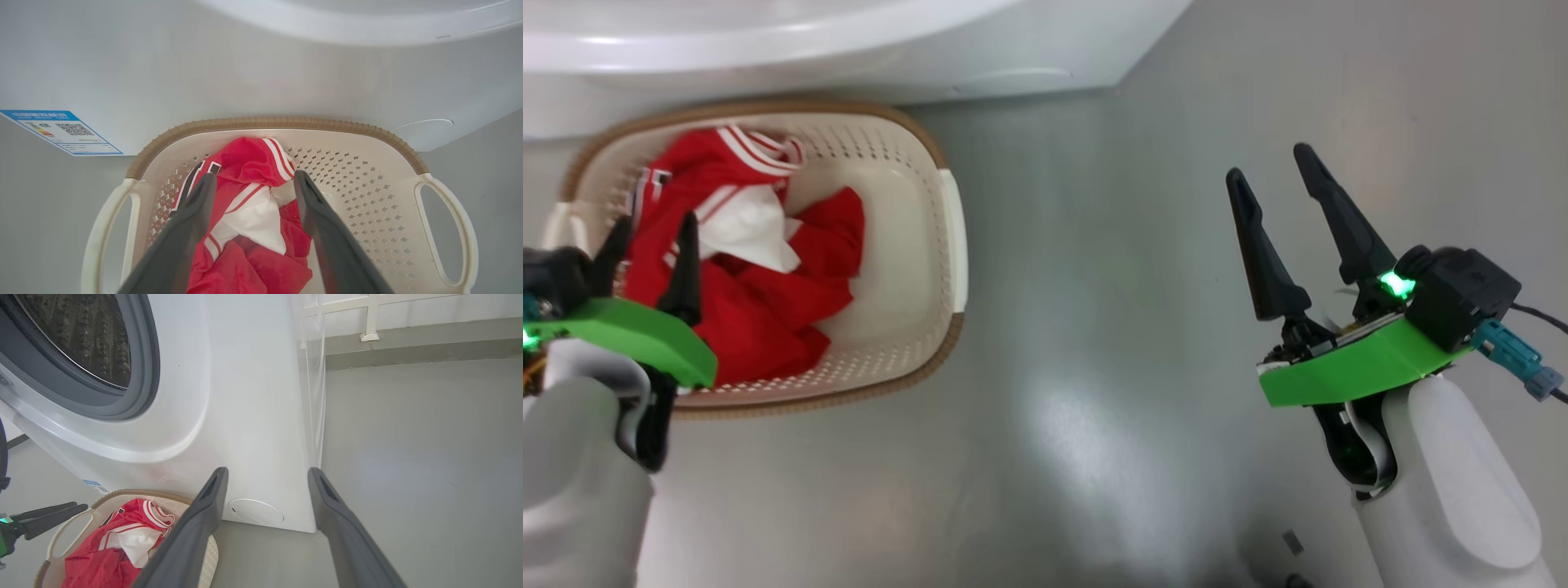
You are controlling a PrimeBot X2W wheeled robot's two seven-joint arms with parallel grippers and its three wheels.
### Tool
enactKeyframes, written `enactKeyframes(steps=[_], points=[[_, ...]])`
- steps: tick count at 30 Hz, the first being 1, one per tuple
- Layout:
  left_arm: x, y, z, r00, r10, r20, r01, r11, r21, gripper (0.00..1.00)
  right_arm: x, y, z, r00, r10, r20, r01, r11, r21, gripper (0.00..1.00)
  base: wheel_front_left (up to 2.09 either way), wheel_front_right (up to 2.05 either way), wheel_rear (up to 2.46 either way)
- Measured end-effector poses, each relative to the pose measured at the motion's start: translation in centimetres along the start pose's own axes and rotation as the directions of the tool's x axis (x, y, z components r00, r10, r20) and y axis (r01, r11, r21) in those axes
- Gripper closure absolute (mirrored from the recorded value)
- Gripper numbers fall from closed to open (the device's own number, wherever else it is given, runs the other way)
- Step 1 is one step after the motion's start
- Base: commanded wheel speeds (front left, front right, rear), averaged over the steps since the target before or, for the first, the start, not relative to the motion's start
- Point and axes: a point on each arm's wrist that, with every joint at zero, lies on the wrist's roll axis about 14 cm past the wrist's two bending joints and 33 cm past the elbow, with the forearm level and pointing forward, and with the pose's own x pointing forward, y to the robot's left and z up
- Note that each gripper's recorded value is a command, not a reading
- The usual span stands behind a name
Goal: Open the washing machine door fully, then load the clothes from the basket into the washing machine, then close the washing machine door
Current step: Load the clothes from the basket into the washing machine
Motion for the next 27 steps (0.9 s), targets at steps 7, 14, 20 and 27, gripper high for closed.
enactKeyframes(steps=[7,14,20,27], points=[[2.5,1.1,-3.3,0.994,0.012,-0.111,-0.009,1.0,0.025,0.0,0.5,-1.0,-1.6,0.999,-0.025,-0.025,0.025,1.0,-0.002,0.0,0.0,0.0,0.0],[4.7,1.6,-5.5,0.984,0.011,-0.18,-0.002,0.999,0.052,0.0,0.1,-2.3,-3.3,0.996,-0.058,-0.063,0.058,0.998,-0.011,0.0,0.0,0.0,0.0],[6.5,2.8,-6.3,0.977,0.03,-0.213,-0.01,0.996,0.093,0.0,0.3,-3.0,-4.0,0.995,-0.074,-0.072,0.072,0.997,-0.025,0.0,0.0,0.0,0.0],[7.2,2.4,-8.9,0.946,0.027,-0.323,0.011,0.993,0.116,0.0,-0.1,-3.8,-4.6,0.991,-0.096,-0.09,0.093,0.995,-0.035,0.0,0.0,0.0,0.0]])
